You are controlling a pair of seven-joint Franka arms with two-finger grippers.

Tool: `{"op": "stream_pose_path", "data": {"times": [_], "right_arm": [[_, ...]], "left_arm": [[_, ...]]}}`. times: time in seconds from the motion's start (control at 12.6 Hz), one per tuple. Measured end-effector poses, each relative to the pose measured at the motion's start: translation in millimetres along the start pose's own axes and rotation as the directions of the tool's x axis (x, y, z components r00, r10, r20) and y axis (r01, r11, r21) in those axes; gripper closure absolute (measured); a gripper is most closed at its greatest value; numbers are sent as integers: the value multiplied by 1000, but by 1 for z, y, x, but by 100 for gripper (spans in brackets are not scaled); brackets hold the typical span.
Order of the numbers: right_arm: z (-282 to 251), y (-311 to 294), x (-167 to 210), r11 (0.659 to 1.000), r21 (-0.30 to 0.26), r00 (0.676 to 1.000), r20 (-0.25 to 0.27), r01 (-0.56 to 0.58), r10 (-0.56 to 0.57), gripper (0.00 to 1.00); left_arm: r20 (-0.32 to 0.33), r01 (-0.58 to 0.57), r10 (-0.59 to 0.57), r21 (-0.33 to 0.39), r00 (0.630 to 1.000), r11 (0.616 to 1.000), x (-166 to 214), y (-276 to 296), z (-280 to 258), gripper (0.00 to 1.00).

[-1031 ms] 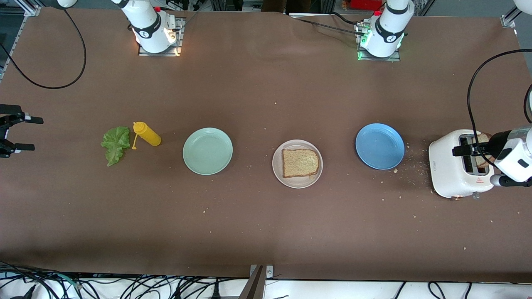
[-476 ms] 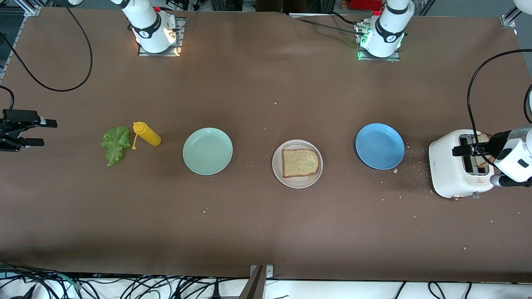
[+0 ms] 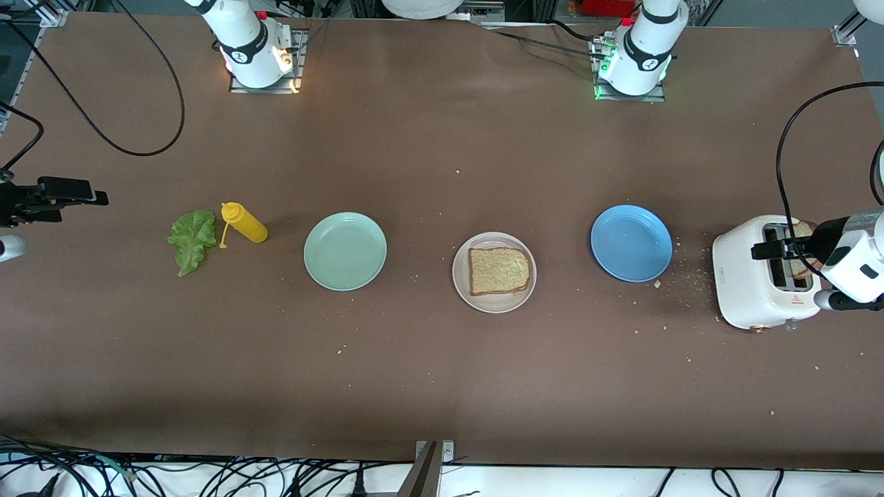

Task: Make sandwich in beige plate with both arms
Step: 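Open the right gripper and draw it back from the mustard bottle, then grasp the lettuce with the right gripper while the left gripper lowers to the toaster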

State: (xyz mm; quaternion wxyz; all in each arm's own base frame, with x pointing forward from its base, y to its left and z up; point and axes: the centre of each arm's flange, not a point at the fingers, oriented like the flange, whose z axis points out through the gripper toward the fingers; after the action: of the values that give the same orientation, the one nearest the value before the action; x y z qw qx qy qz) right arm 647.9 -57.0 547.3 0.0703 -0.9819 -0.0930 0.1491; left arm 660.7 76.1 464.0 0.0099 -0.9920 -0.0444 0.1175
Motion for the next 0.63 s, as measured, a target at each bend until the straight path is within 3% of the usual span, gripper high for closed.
{"op": "stream_pose_path", "data": {"times": [0.24, 0.63], "right_arm": [[33, -6, 8, 988, -42, 989, 16, -149, 150, 0], [128, 13, 13, 950, -91, 953, 21, -300, 303, 0]], "left_arm": [[0, 0, 0, 0, 1000, 1000, 0, 0, 0, 0], [0, 0, 0, 0, 1000, 1000, 0, 0, 0, 0]]}}
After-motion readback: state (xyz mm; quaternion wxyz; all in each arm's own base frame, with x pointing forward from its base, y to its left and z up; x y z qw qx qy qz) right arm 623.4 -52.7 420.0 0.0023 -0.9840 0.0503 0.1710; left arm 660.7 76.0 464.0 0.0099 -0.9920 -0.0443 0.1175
